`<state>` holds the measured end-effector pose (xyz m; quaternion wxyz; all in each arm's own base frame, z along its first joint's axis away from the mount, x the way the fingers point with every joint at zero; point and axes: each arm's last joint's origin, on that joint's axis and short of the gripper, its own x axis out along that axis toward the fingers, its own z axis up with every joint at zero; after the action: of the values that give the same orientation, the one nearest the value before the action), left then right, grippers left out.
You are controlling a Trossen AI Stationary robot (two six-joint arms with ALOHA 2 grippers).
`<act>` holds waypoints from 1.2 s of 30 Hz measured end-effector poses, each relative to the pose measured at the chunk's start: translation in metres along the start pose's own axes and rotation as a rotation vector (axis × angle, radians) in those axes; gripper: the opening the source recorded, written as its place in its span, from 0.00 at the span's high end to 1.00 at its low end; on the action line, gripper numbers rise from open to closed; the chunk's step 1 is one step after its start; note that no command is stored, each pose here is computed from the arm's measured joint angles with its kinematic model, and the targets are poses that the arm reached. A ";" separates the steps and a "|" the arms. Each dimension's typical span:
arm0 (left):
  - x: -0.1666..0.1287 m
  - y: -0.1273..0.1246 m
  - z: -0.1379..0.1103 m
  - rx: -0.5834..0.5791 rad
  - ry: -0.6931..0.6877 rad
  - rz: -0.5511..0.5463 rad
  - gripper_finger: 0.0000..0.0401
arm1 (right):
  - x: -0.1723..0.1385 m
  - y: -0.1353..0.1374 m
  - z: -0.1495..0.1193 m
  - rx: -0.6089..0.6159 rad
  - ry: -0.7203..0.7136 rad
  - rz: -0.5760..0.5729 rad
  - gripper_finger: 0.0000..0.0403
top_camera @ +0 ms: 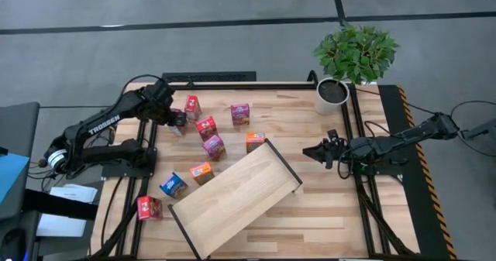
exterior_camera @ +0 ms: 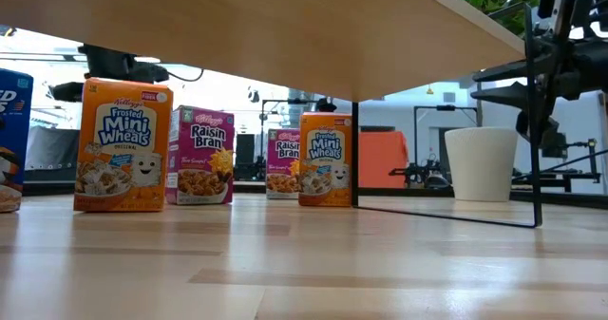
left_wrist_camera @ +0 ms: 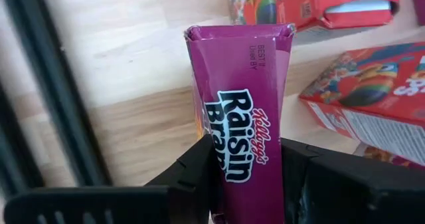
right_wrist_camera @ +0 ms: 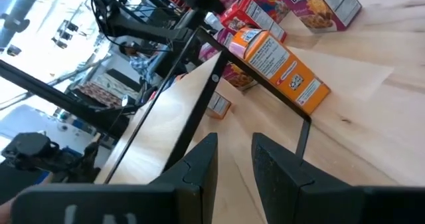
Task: Stack cereal on shelf
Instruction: Put the left purple cereal box onto the shelf
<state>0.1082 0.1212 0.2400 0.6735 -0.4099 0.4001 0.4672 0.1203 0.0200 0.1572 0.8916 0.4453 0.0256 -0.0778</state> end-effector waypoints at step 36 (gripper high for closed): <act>-0.192 -0.138 0.012 0.213 -0.269 -1.038 0.78 | -0.066 0.143 0.141 -0.747 -0.110 -0.238 0.40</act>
<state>0.1958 0.0426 0.4457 0.8987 -0.4196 0.1007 0.0788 0.0753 -0.0003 0.3631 0.9771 0.0792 0.0556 -0.1895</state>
